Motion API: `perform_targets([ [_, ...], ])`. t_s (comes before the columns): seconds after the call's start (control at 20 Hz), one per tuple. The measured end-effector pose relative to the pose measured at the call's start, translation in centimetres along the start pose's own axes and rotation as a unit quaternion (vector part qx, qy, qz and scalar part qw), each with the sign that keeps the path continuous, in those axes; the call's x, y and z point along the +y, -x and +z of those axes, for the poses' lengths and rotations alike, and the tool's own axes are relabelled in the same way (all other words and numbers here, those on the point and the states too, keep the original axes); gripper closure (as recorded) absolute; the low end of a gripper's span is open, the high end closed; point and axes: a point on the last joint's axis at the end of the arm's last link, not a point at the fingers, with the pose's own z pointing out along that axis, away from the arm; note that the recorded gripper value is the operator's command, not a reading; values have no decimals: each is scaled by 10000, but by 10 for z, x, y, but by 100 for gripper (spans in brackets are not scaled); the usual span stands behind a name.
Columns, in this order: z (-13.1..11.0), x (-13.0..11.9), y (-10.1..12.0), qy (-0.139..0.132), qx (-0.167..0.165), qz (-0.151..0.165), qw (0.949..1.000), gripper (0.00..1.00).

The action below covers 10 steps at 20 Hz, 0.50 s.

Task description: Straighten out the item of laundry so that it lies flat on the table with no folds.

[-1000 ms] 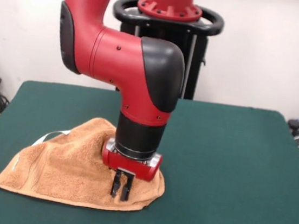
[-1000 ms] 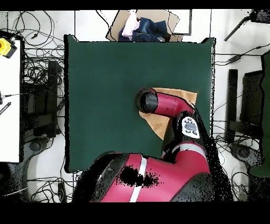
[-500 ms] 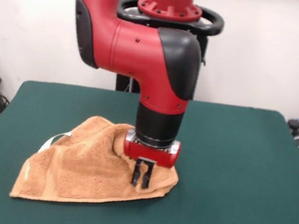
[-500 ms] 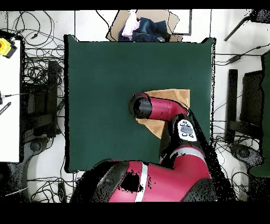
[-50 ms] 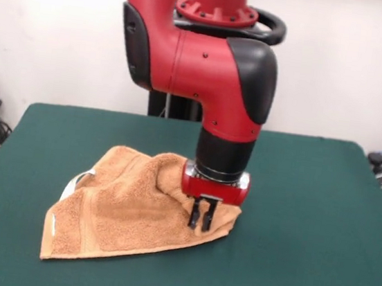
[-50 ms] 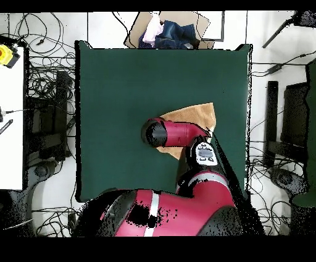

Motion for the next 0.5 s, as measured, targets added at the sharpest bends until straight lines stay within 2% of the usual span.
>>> perform_targets([
  [0.25,1,6,-1,-41,-128,-182,9997,100],
  [0.3,1,7,-3,-96,-195,-270,9994,0],
  [0.5,1,10,-2,-139,-278,-330,9990,0],
])
